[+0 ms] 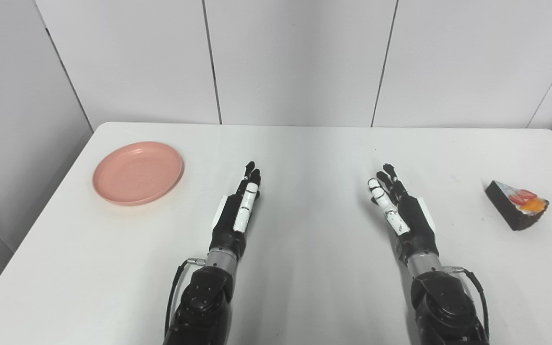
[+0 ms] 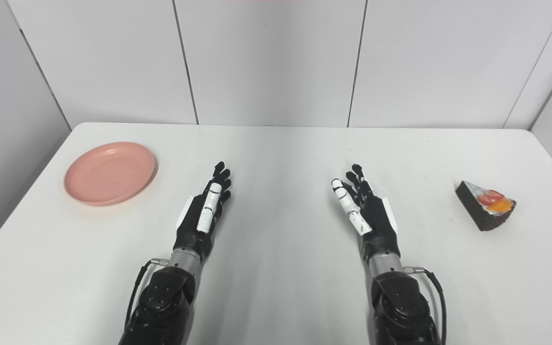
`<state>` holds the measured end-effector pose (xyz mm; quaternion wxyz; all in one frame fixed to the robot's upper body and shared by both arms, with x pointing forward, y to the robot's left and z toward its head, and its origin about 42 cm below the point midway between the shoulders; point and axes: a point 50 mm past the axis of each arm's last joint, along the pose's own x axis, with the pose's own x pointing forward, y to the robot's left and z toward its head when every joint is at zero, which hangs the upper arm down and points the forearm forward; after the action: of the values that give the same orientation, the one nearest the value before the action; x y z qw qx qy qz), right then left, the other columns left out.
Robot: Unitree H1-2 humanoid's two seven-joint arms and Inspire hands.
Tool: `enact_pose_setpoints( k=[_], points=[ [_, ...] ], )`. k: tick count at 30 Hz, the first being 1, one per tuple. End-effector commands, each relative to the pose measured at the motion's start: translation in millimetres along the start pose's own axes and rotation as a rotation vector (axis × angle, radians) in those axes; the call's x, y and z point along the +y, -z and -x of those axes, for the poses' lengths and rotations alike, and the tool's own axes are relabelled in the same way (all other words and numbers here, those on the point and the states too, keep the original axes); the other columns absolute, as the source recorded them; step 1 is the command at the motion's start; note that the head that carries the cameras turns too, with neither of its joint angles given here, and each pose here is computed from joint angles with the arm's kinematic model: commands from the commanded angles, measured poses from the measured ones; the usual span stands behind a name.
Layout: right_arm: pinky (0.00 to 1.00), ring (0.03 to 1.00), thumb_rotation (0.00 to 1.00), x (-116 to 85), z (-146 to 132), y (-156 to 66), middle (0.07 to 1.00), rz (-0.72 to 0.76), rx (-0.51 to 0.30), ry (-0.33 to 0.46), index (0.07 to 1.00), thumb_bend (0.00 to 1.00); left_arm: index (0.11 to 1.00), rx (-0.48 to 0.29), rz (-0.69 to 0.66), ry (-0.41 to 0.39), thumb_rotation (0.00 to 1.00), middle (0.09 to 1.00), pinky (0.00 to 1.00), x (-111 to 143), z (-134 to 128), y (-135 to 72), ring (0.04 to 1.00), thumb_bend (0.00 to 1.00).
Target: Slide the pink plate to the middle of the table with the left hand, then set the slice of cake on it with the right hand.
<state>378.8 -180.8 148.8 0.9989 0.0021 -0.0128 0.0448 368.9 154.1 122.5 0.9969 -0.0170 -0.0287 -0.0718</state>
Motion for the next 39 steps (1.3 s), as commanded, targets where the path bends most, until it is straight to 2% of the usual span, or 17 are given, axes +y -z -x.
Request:
enact_pose_setpoints(
  k=[1, 16, 18, 22, 27, 29, 33, 39],
  points=[
    [0.89, 0.897, 0.69, 5.0, -9.4, -26.2, 0.942, -0.008, -0.103, -0.015, 0.963, 0.46, 1.000, -0.045, 0.006, 0.016, 1.00, 1.000, 1.00, -3.2, -9.7, -13.2, 1.000, 0.59],
    [0.89, 0.894, 0.68, 5.1, -10.0, -25.9, 0.940, -0.012, -0.100, -0.016, 0.962, 0.45, 1.000, -0.058, -0.030, 0.017, 1.00, 1.000, 1.00, -2.7, -7.6, -13.9, 1.000, 0.57],
    [0.89, 0.894, 0.67, 5.2, -10.1, -26.2, 0.940, -0.018, -0.100, -0.014, 0.960, 0.46, 1.000, -0.046, -0.003, 0.021, 1.00, 1.000, 1.00, -2.8, -8.0, -13.6, 1.000, 0.60],
    [0.89, 0.890, 0.66, 4.9, -10.0, -25.8, 0.939, -0.018, -0.100, -0.013, 0.958, 0.46, 1.000, -0.049, 0.000, 0.011, 1.00, 1.000, 1.00, -3.9, -9.4, -13.0, 1.000, 0.59],
    [0.88, 0.888, 0.67, -1.6, -9.8, -20.3, 0.938, -0.004, -0.103, -0.017, 0.960, 0.45, 1.000, -0.078, 0.006, 0.004, 1.00, 1.000, 1.00, -7.4, -10.2, -7.4, 1.000, 0.56],
    [0.88, 0.892, 0.69, -5.8, -8.7, -17.5, 0.939, 0.002, -0.102, -0.017, 0.963, 0.46, 1.000, -0.088, 0.008, -0.001, 1.00, 1.000, 1.00, -9.4, -12.1, -6.3, 1.000, 0.58],
    [0.90, 0.899, 0.68, -13.7, -8.0, -11.9, 0.940, -0.003, -0.104, -0.021, 0.967, 0.47, 1.000, -0.162, 0.009, -0.059, 1.00, 1.000, 1.00, -10.1, -21.4, -8.1, 1.000, 0.61],
    [0.92, 0.918, 0.68, -23.5, -6.6, -6.6, 0.951, 0.000, -0.104, -0.036, 0.972, 0.48, 1.000, -0.289, 0.068, -0.230, 1.00, 0.990, 0.99, 12.3, -43.0, -26.2, 0.981, 0.59]
  ],
)
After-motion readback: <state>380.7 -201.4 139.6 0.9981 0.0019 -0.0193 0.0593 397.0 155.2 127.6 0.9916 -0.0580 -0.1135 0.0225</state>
